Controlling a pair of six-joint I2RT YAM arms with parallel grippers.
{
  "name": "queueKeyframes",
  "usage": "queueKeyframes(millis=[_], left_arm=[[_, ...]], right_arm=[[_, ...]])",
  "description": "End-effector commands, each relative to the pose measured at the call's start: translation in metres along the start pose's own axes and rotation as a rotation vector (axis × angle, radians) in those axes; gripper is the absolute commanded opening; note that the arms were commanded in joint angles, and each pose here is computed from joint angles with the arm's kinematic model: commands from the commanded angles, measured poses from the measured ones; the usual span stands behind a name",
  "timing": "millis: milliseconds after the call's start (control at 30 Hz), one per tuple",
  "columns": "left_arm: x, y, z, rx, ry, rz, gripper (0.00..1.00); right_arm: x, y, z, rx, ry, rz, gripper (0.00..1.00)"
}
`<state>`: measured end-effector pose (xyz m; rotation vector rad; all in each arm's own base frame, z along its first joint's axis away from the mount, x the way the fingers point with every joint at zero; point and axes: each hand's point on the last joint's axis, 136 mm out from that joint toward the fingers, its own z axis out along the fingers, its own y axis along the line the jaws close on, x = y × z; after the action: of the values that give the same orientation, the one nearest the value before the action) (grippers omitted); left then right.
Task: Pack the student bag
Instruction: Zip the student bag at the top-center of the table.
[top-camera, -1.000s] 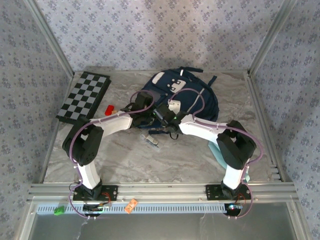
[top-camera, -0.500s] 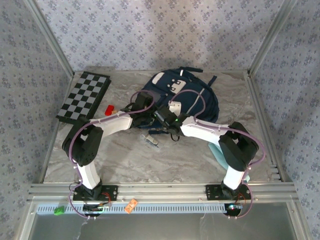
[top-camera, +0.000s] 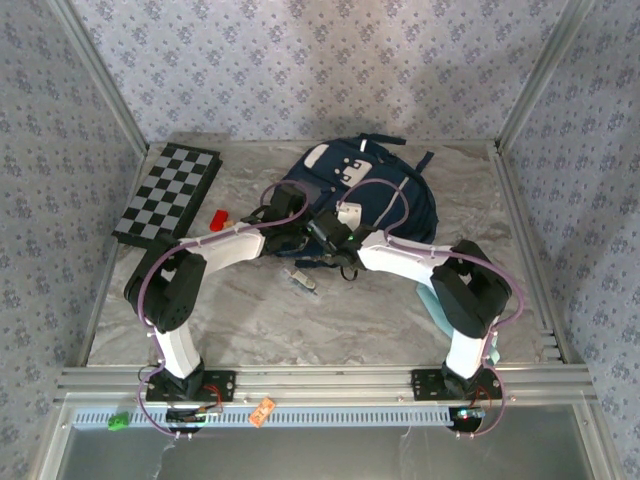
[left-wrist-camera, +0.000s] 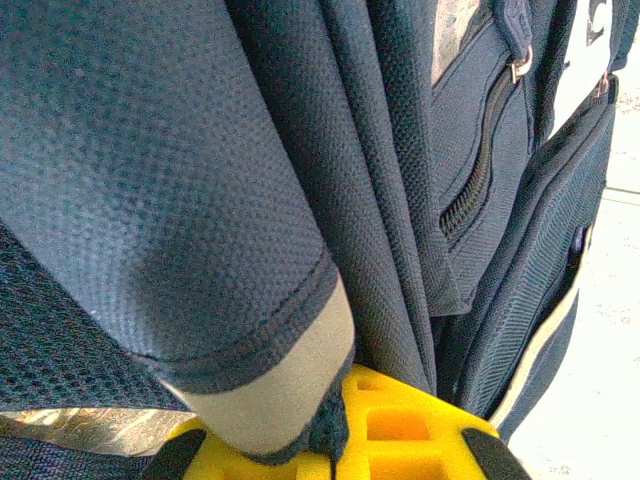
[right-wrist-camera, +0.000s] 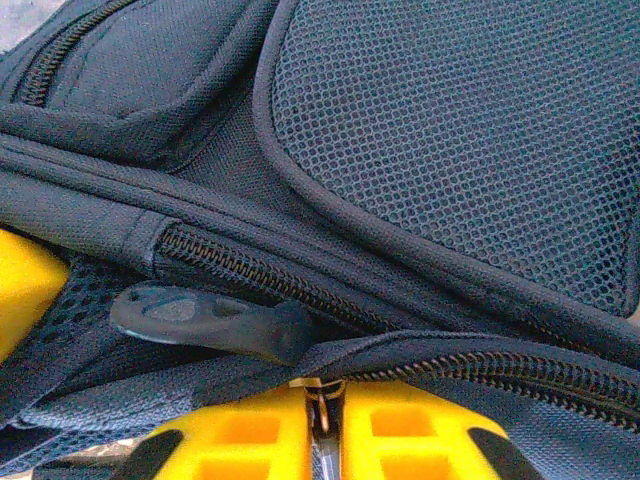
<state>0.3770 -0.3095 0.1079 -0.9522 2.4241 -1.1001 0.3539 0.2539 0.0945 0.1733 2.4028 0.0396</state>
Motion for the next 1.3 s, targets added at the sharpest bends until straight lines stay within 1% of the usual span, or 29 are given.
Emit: queueKeyframes(millis=[0, 33, 67, 200, 367, 500, 667, 700, 800, 933, 1000, 1033, 1100, 1133, 1200, 1267], left_arm=[[0.010, -0.052, -0.035, 0.148, 0.042, 0.045, 0.00], [0.009, -0.052, -0.035, 0.144, 0.037, 0.046, 0.00], [0.007, -0.051, -0.035, 0.142, 0.036, 0.047, 0.00], [-0.008, -0.041, -0.037, 0.121, 0.010, 0.043, 0.00], [-0.034, -0.030, -0.040, 0.092, -0.022, 0.049, 0.00], [-0.061, -0.023, -0.043, 0.072, -0.065, 0.068, 0.00], [-0.094, -0.024, -0.038, 0.055, -0.065, 0.121, 0.00], [-0.100, -0.027, -0.037, 0.062, -0.065, 0.138, 0.00], [-0.113, -0.038, -0.025, 0.096, -0.030, 0.199, 0.00], [-0.120, -0.053, -0.007, 0.143, 0.035, 0.266, 0.00], [-0.121, -0.058, -0.005, 0.169, 0.047, 0.297, 0.01], [-0.121, -0.054, -0.005, 0.156, 0.053, 0.306, 0.07], [-0.123, -0.048, -0.012, 0.138, 0.052, 0.317, 0.14], [-0.123, -0.044, -0.017, 0.124, 0.050, 0.320, 0.19], [-0.121, -0.030, -0.027, 0.086, 0.048, 0.302, 0.30], [-0.113, -0.017, -0.036, 0.075, 0.051, 0.252, 0.39]], right_arm=[[-0.016, -0.012, 0.003, 0.042, -0.046, 0.010, 0.08], [-0.019, -0.010, -0.001, 0.027, -0.055, 0.009, 0.06], [-0.009, -0.016, 0.001, 0.036, -0.040, -0.011, 0.05], [-0.001, -0.021, -0.009, 0.022, -0.017, -0.055, 0.00], [0.018, -0.026, -0.019, -0.027, 0.051, -0.127, 0.00], [0.036, -0.041, -0.031, -0.057, 0.104, -0.151, 0.00], [0.049, -0.061, -0.044, -0.060, 0.166, -0.194, 0.00], [0.051, -0.060, -0.046, -0.085, 0.176, -0.212, 0.00], [0.059, -0.037, -0.053, -0.235, 0.222, -0.310, 0.00], [0.067, 0.009, -0.064, -0.423, 0.252, -0.346, 0.00], [0.066, 0.026, -0.063, -0.446, 0.253, -0.357, 0.00], [0.065, 0.029, -0.061, -0.424, 0.253, -0.365, 0.00], [0.062, 0.034, -0.058, -0.414, 0.252, -0.359, 0.00], [0.061, 0.033, -0.056, -0.403, 0.252, -0.340, 0.00], [0.061, 0.028, -0.052, -0.380, 0.260, -0.296, 0.00], [0.061, 0.018, -0.045, -0.345, 0.261, -0.249, 0.00]])
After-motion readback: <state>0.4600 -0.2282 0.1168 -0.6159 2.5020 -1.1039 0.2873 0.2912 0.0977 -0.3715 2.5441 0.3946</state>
